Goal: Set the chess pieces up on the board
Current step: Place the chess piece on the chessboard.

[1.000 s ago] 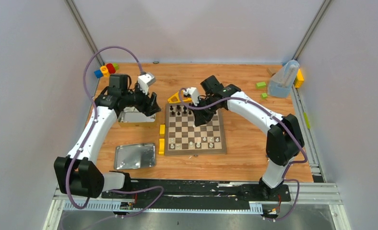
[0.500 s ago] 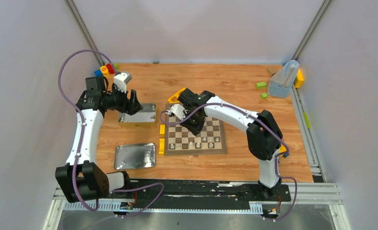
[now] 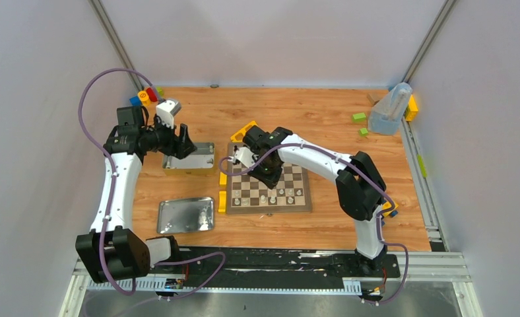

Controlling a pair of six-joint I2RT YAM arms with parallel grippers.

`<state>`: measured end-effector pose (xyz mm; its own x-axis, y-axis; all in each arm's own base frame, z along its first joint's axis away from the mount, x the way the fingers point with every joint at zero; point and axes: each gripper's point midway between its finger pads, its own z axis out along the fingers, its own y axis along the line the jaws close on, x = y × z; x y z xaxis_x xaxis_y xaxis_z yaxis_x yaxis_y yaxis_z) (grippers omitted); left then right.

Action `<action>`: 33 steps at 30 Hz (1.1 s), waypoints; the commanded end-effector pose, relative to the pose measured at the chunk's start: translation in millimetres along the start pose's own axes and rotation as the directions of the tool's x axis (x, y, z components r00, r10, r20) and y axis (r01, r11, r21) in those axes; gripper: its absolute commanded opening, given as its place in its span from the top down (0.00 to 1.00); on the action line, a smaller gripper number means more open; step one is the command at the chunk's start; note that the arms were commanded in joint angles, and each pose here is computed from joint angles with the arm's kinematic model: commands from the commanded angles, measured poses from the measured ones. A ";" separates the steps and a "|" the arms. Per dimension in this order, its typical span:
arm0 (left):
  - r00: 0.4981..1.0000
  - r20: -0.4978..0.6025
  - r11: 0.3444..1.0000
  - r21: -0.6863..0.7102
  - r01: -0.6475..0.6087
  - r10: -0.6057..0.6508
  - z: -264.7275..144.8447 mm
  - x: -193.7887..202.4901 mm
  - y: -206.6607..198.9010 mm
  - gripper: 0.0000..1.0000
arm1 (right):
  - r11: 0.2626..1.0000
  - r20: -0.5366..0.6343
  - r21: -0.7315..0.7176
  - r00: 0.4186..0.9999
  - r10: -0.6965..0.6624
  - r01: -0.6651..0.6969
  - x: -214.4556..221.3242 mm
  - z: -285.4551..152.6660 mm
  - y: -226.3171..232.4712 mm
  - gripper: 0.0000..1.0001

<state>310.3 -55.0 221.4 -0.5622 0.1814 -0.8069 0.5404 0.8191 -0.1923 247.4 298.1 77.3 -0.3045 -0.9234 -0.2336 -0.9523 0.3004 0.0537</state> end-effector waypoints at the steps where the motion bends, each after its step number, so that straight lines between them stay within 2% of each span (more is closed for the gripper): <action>1: 1.000 0.026 1.000 0.007 -0.005 0.005 -5.1 -3.7 -5.0 0.19 | 1.000 -0.013 0.005 1.000 -0.023 0.023 -1.5 3.6 2.8 0.97; 33: 1.000 0.014 1.000 0.020 0.001 -0.002 -2.2 -0.1 -4.8 0.18 | 1.000 -0.053 0.007 0.998 -0.013 0.014 8.7 21.0 3.4 0.91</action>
<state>308.6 -55.5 217.3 -0.5708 0.1799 -0.8012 0.5389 0.8182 -0.2001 237.3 292.5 59.7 -0.2980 -0.9374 -0.1802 -0.9545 0.2907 0.0662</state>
